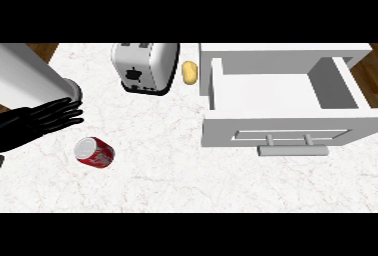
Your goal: Pick up the can, place it into the drawer and close the drawer
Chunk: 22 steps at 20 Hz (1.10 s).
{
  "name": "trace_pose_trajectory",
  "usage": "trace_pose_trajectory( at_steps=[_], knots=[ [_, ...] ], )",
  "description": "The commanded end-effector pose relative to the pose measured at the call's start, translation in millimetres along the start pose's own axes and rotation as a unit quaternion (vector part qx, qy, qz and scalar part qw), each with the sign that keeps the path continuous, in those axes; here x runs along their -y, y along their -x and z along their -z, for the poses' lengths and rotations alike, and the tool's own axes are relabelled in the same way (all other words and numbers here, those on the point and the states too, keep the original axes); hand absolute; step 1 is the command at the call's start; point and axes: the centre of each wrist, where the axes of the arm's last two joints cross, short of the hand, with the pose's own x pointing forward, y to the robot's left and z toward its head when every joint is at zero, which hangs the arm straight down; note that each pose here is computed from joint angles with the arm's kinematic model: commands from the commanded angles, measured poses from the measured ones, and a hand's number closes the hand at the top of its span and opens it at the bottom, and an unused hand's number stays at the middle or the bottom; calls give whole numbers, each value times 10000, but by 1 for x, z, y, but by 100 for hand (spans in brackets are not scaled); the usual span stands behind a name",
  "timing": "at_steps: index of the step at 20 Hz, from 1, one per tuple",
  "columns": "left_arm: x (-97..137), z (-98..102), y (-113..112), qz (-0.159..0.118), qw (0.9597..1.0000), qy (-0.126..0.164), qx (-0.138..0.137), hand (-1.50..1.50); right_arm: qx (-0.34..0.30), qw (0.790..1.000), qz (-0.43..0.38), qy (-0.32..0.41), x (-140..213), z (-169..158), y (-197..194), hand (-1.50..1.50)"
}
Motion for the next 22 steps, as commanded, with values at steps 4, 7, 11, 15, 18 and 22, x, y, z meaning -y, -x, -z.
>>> trace_pose_trajectory(
  at_steps=[4, 7, 11, 15, 18, 22],
  knots=[
    [3, 6, 32, 117, 9999, -56, -93, -150, 39, 10000, 46, 21, 25, 5, 5, -150],
    [3, 20, 47, 103, 9996, -205, -154, -150, 52, 9999, 131, -9, 10, 5, -9, -150],
    [-5, 5, 55, 11, 9990, -450, 29, -150, 8, 9999, 108, -3, 4, 2, -11, -150],
    [-2, 1, 63, 233, 9973, -664, -185, -150, 26, 9999, -37, -158, 1, -4, -20, -150],
    [-8, 2, 65, 205, 9974, -655, -225, -150, 89, 9998, 183, -29, 6, -1, 5, -150],
    [-9, 11, 78, 197, 9955, -884, -292, -150, 47, 9999, 67, -136, 7, -2, -14, -150]
  ],
)
